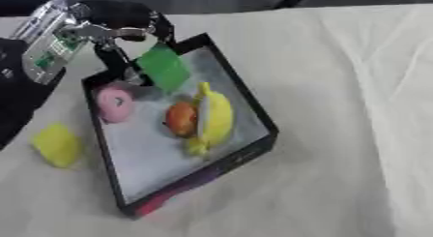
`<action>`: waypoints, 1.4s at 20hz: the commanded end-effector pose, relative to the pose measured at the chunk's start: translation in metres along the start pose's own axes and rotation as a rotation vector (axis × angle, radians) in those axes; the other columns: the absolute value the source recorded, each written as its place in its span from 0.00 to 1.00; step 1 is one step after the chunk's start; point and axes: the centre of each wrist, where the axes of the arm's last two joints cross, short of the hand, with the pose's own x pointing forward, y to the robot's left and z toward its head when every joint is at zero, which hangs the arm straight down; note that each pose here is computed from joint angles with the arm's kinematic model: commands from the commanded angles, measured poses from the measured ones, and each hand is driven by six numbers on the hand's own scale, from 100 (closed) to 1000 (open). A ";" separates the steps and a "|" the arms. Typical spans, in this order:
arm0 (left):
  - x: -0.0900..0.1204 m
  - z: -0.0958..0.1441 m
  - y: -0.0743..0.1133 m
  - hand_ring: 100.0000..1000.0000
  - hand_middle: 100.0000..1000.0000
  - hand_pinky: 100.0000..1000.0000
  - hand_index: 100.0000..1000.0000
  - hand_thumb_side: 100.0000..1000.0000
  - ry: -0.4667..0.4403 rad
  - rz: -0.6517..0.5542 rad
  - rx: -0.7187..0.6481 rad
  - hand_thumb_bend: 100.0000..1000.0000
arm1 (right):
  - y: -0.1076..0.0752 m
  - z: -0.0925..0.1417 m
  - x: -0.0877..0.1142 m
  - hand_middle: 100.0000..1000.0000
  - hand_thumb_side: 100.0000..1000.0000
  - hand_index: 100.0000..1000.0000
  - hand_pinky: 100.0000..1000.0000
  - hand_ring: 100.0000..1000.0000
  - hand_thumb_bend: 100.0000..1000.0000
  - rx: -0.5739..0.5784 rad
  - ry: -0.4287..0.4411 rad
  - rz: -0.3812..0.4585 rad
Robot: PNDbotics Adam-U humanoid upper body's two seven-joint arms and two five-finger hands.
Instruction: Pick up objects on the table and place them in the box.
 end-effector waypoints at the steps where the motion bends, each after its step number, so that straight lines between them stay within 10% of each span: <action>1: -0.001 0.008 0.014 0.89 0.88 0.86 0.93 0.41 -0.022 -0.025 0.001 0.59 | -0.002 -0.004 0.010 0.65 0.50 0.79 0.89 0.69 0.00 0.008 -0.030 0.014; 11: 0.009 0.054 0.035 0.83 0.80 0.81 0.88 0.33 -0.034 0.098 0.341 0.33 | -0.007 -0.001 0.010 0.65 0.49 0.79 0.89 0.69 0.00 -0.016 -0.015 0.039; 19: 0.021 0.117 0.068 0.82 0.79 0.81 0.88 0.32 -0.048 0.133 0.421 0.32 | -0.014 0.004 0.010 0.65 0.49 0.79 0.89 0.69 0.00 -0.043 -0.008 0.074; 28: 0.051 0.170 0.042 0.82 0.79 0.81 0.86 0.33 -0.037 0.151 0.320 0.33 | -0.016 0.005 0.011 0.65 0.49 0.79 0.89 0.69 0.00 -0.050 -0.015 0.083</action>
